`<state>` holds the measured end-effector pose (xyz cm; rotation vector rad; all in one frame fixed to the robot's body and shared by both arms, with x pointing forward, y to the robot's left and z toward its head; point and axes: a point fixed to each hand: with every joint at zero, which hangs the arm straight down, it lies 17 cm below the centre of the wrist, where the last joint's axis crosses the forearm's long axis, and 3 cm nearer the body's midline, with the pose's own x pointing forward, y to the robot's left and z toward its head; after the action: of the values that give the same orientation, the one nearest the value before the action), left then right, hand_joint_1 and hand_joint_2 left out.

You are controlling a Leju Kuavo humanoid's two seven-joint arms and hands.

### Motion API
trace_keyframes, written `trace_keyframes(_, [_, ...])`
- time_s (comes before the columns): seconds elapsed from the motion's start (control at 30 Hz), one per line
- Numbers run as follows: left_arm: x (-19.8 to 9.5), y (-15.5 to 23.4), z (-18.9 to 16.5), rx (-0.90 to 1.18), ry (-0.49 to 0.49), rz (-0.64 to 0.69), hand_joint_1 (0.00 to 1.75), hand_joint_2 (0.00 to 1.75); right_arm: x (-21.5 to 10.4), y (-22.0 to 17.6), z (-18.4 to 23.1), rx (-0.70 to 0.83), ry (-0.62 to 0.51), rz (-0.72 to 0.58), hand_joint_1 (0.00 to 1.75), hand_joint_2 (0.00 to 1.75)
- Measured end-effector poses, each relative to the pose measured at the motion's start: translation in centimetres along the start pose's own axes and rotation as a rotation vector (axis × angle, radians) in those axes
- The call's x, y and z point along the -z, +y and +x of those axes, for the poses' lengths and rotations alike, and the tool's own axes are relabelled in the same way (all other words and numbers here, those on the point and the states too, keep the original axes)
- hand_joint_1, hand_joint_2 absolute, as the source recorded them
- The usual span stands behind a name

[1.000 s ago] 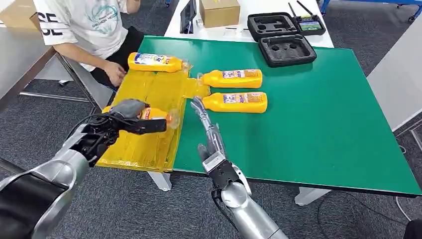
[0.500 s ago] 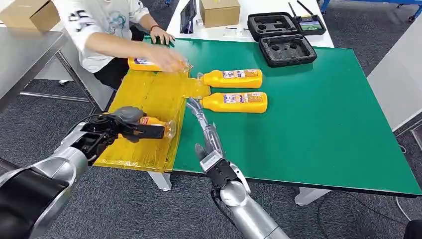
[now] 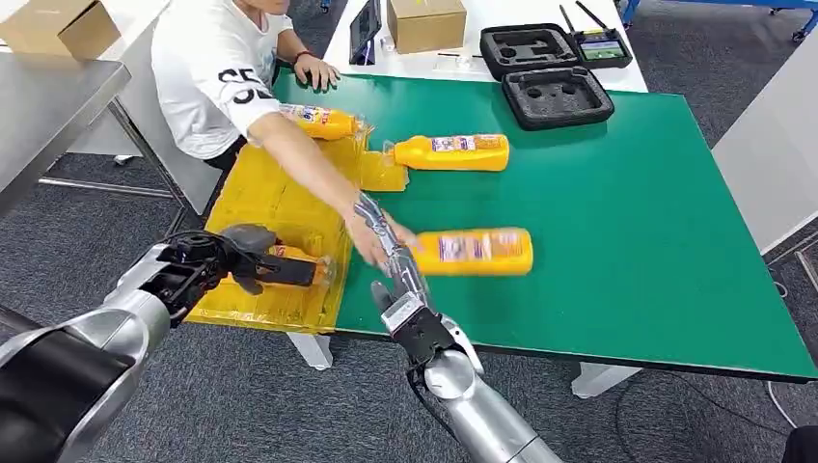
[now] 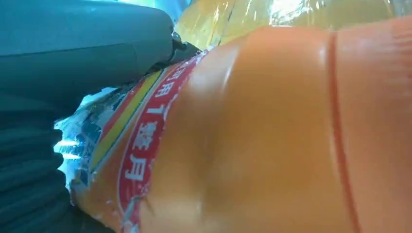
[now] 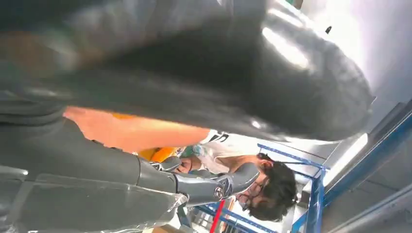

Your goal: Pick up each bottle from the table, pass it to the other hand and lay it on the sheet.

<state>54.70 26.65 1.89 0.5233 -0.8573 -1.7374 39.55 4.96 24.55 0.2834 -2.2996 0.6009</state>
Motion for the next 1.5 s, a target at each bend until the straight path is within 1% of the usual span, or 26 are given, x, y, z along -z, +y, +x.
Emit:
trace_keyframes(0.2, [0.0, -0.3, 0.1, -0.007, -0.005, -0.005, 1.73, 1.75, 0.0, 0.1, -0.1, -0.002, 0.003, 0.003, 0.0, 0.0])
trace_keyframes(0.23, [0.0, -0.4, 0.1, -0.006, -0.007, -0.005, 1.75, 1.75, 0.0, 0.1, -0.1, -0.002, 0.003, 0.003, 0.0, 0.0])
trace_keyframes(0.57, [0.2, -1.2, -0.1, 0.015, 0.008, 0.004, 1.75, 1.75, -0.2, 0.1, -0.3, -0.006, 0.01, 0.006, 0.0, 0.0])
trace_keyframes(0.6, [0.2, -1.2, -0.1, 0.016, 0.008, 0.003, 1.71, 1.75, -0.2, 0.1, -0.3, -0.006, 0.01, 0.005, 0.0, 0.0])
trace_keyframes(0.63, [0.2, -1.2, -0.1, 0.016, 0.008, 0.003, 1.73, 1.75, -0.2, 0.1, -0.3, -0.007, 0.01, 0.006, 0.0, 0.0])
trace_keyframes(0.67, [0.2, -1.2, -0.1, 0.016, 0.008, 0.003, 1.62, 1.75, -0.2, 0.1, -0.3, -0.007, 0.01, 0.006, 0.0, 0.0])
trace_keyframes(0.7, [0.2, -1.2, -0.1, 0.016, 0.008, 0.003, 1.26, 1.75, -0.2, 0.1, -0.3, -0.007, 0.01, 0.006, 0.0, 0.0])
trace_keyframes(0.73, [0.2, -1.3, -0.2, 0.016, 0.012, 0.003, 0.96, 1.75, -0.2, 0.1, -0.3, -0.007, 0.01, 0.006, 0.0, 0.0])
trace_keyframes(0.77, [0.2, -1.3, -0.2, 0.018, 0.014, 0.004, 0.17, 1.75, -0.2, 0.1, -0.3, -0.007, 0.01, 0.006, 0.0, 0.0])
trace_keyframes(0.8, [0.2, -1.3, -0.2, 0.018, 0.013, 0.004, 0.0, 1.75, -0.2, 0.1, -0.4, -0.007, 0.011, 0.006, 0.0, 0.0])
trace_keyframes(0.83, [0.3, -1.3, -0.2, 0.016, 0.013, 0.004, 0.0, 1.75, -0.1, 0.1, -0.4, -0.008, 0.011, 0.005, 0.0, 0.0])
trace_keyframes(0.87, [0.3, -1.4, -0.1, 0.013, 0.01, 0.008, 0.0, 0.0, -0.1, 0.1, -0.4, -0.01, 0.012, 0.005, 0.0, 0.0])
trace_keyframes(1.07, [0.4, -1.8, 0.6, -0.046, -0.023, 0.025, 0.0, 0.0, -0.1, 0.0, -0.5, -0.025, 0.012, 0.001, 0.0, 0.0])
trace_keyframes(1.3, [0.0, -2.4, 3.1, -0.23, -0.147, -0.007, 0.0, 0.0, -0.1, -0.1, -0.9, -0.035, 0.022, 0.002, 0.0, 0.0])
trace_keyframes(1.5, [-0.1, -2.1, 3.3, -0.277, -0.166, -0.001, 0.0, 0.0, -0.2, -0.1, -1.1, -0.039, 0.027, 0.005, 0.0, 0.0])
